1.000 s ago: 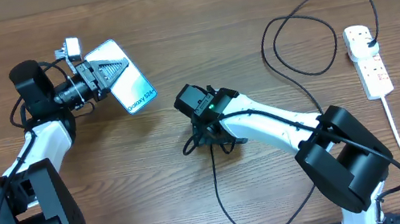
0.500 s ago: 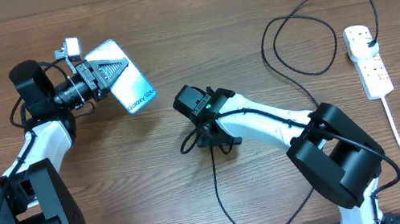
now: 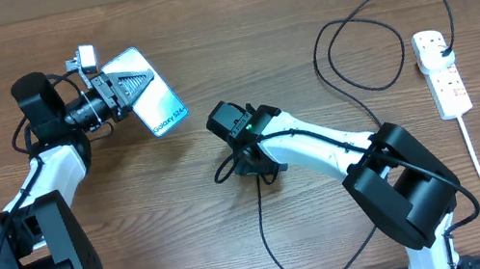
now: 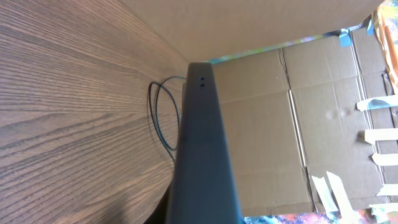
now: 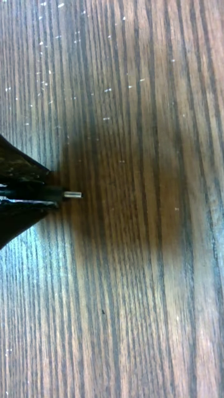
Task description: Plug charger to phone and switch on socket
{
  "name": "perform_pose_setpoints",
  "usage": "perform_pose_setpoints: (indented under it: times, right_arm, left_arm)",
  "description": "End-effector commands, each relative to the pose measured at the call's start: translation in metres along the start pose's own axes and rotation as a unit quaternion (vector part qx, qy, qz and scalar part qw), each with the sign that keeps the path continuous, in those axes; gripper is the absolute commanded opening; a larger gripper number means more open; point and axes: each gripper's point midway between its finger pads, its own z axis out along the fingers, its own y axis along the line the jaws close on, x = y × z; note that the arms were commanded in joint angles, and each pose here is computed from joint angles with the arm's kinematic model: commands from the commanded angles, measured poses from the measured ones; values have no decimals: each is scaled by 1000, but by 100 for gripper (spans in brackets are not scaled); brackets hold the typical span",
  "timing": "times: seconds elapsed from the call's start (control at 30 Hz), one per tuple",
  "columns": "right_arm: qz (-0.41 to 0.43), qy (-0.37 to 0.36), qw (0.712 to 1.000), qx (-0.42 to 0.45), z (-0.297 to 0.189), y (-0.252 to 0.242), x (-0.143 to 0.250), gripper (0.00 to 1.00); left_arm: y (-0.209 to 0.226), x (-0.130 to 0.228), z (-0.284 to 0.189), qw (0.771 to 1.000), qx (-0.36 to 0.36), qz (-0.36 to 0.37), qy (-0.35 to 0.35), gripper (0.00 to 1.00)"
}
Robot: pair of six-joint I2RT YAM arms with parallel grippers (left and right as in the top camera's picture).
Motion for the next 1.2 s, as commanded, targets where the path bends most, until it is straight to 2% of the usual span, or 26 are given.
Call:
perform_pose_setpoints:
  times: [0.0,0.2,0.43,0.6,0.7,0.8,0.83,0.87,0.97,1.0,1.03,1.07,1.1,1.17]
  right_arm:
    - [-1,14,1000,13,12,-3,5,10]
    - [6,13,1000,9,12,-4,0,4]
    - [34,14,999,10,12,-12,-8,4]
    - [71,17,997,11,-6,-28,-36,4]
    - [67,34,997,-37,-22,-22,-52,4]
    - [44,69,984,-158,-45,-3,-72,4]
    - [25,81,974,-211,-54,7,-75,4]
    - [-8,102,944,-313,-73,23,-79,4]
    - [-44,117,874,-470,-116,33,-93,4]
    - [-52,116,860,-494,-124,32,-96,4]
    - [-81,108,820,-557,-146,29,-100,4]
    - [-95,102,804,-577,-154,28,-101,4]
    - [-135,89,760,-629,-174,27,-99,4]
    - [-168,75,717,-672,-192,25,-95,4]
  left_arm:
    - [-5,1,-1,1000,8,0,6,4]
    - [-5,1,-1,1000,8,-2,7,4]
    - [-7,4,-1,1000,14,-2,15,4]
    - [-11,9,-1,999,25,-2,29,4]
    - [-12,10,-1,999,28,-1,33,4]
    - [-12,10,-1,999,28,-26,33,4]
    - [-13,10,-1,999,28,-29,33,4]
    - [-13,10,-1,999,28,-29,33,4]
    - [-13,9,-1,998,27,-37,32,4]
    - [-13,8,-1,998,27,-38,31,4]
    - [-17,5,-1,998,30,-38,26,4]
    - [-21,2,-1,998,34,-37,24,4]
    - [-29,-2,-2,998,42,-34,20,5]
    - [-39,-8,-3,998,52,-26,13,5]
